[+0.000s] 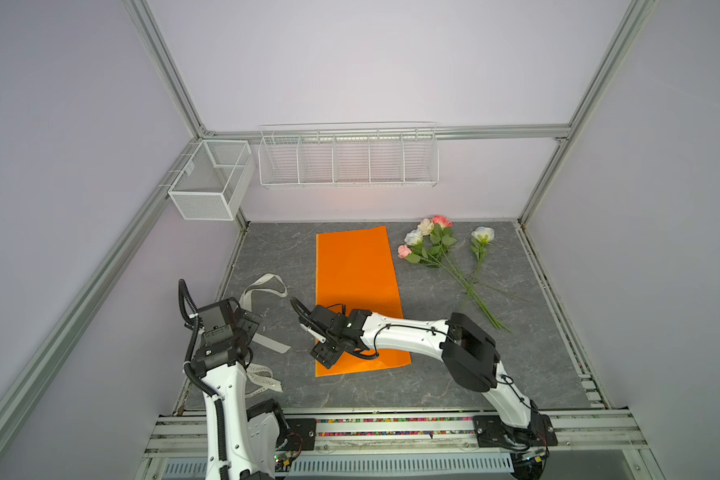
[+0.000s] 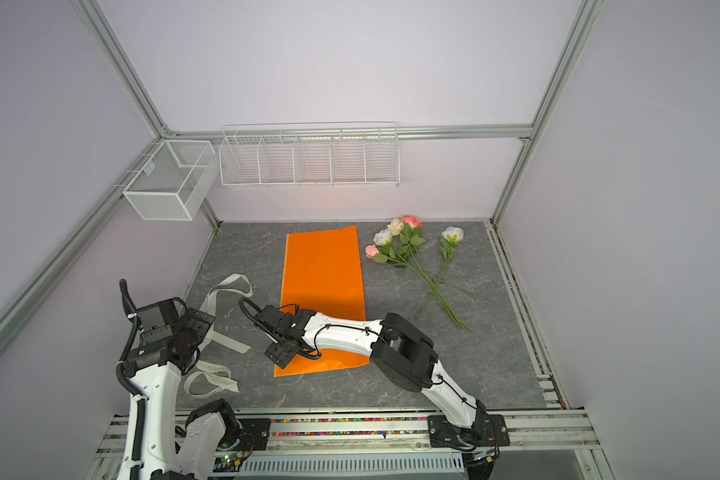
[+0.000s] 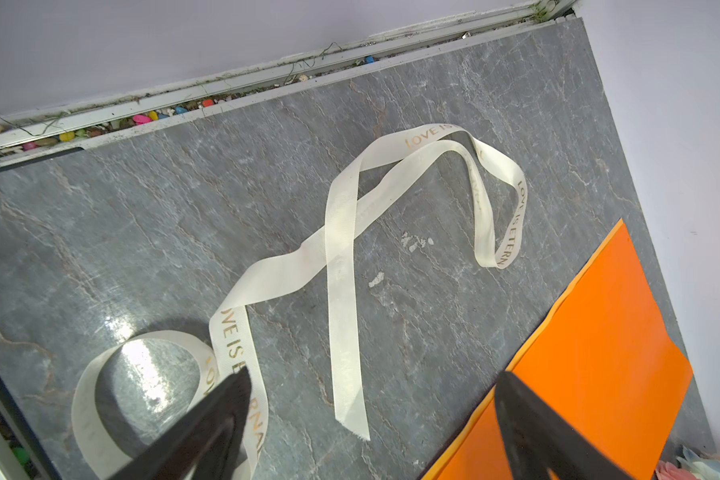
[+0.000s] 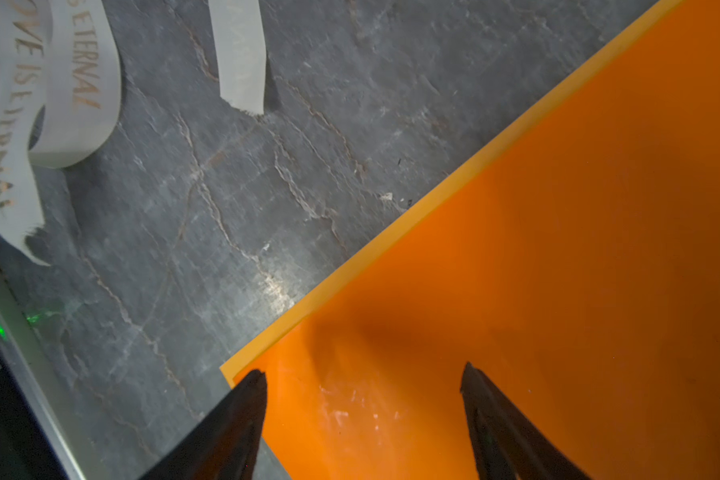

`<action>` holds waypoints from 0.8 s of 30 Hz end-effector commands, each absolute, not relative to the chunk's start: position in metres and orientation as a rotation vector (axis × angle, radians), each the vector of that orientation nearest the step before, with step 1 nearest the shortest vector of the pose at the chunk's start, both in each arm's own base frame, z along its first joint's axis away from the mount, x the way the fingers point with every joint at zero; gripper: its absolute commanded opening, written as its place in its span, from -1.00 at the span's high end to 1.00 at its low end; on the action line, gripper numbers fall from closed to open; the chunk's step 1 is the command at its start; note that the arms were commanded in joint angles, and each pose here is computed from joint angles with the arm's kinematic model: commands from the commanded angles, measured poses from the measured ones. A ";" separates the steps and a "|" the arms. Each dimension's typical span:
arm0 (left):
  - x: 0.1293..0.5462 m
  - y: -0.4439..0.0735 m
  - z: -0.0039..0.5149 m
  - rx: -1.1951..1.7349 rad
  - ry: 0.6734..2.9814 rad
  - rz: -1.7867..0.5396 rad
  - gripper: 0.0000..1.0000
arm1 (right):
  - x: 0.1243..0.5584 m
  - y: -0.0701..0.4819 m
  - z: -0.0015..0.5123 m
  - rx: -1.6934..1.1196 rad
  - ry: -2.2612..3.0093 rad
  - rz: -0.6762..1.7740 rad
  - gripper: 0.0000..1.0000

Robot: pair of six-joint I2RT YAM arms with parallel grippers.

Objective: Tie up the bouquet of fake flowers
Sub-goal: 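Lower the right gripper to the sheet's near corner and pinch it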

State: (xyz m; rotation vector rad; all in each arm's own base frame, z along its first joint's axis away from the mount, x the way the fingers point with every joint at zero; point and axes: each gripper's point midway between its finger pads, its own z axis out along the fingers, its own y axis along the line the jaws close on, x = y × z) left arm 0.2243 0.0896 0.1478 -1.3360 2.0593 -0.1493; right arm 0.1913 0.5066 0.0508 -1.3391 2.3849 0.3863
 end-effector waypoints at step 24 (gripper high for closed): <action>0.229 0.078 0.180 -1.222 2.014 -0.237 -0.78 | 0.185 0.447 -0.026 -1.304 2.570 0.271 0.59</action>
